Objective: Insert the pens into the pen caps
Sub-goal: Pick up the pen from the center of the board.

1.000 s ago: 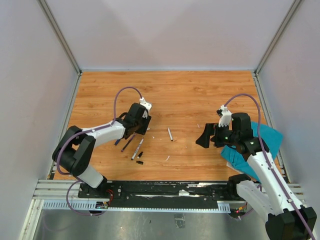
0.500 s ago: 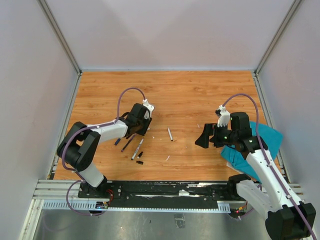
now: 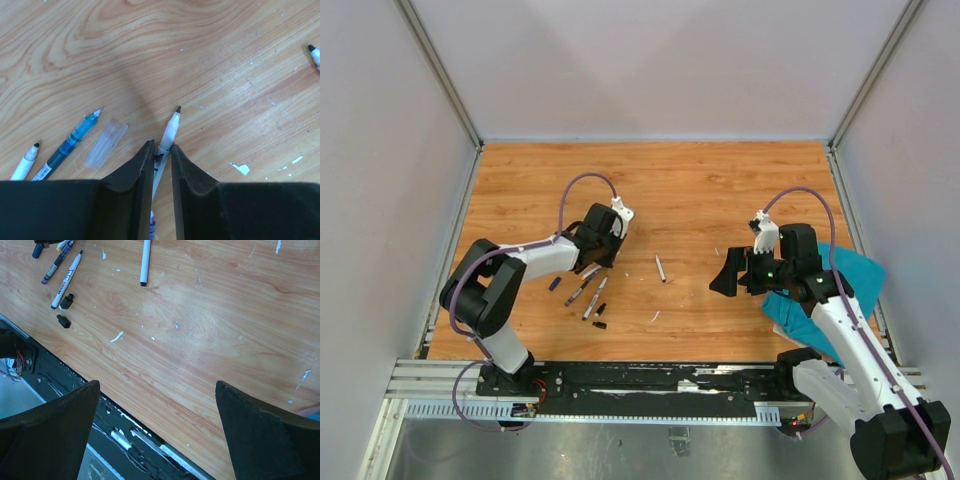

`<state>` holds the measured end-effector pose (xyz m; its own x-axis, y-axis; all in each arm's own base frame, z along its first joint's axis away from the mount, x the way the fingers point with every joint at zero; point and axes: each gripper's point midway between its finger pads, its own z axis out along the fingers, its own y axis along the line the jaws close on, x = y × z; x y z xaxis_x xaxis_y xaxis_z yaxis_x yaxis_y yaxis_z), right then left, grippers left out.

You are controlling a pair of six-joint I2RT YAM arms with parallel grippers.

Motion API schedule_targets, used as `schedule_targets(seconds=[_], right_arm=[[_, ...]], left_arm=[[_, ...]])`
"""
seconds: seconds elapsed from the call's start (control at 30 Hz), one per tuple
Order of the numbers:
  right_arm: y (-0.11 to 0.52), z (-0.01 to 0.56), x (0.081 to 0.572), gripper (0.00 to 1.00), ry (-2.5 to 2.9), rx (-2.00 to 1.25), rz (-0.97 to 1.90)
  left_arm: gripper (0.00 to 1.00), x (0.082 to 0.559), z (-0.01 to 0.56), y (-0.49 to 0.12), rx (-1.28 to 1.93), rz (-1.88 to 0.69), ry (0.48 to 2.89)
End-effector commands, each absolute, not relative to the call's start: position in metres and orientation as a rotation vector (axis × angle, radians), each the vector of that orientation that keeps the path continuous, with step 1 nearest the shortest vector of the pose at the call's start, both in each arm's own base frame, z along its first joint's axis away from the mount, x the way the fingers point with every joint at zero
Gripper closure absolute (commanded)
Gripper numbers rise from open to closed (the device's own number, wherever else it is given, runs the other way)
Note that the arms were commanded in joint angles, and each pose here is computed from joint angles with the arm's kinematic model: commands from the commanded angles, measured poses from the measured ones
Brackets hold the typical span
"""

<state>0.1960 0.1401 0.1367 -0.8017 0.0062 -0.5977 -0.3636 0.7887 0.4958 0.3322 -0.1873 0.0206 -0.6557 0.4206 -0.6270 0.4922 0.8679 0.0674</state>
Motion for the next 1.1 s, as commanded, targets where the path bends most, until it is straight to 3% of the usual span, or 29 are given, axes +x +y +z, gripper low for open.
schedule_targets(seconds=[0.0, 0.53, 0.83, 1.07], right_arm=[[0.139, 0.134, 0.195, 0.02, 2.387, -0.273, 0.831], [0.138, 0.131, 0.195, 0.01, 2.396, -0.270, 0.827], [0.139, 0.132, 0.194, 0.01, 2.402, -0.274, 0.838], [0.140, 0.131, 0.193, 0.01, 2.406, -0.275, 0.845]], left_arm=[[0.76, 0.339, 0.018, -0.199, 0.703, -0.195, 2.359], [0.79, 0.344, 0.031, -0.285, 0.828, -0.402, 2.275], [0.58, 0.341, 0.024, -0.282, 0.820, -0.348, 2.314], [0.55, 0.328, 0.024, -0.260, 0.811, -0.278, 2.347]])
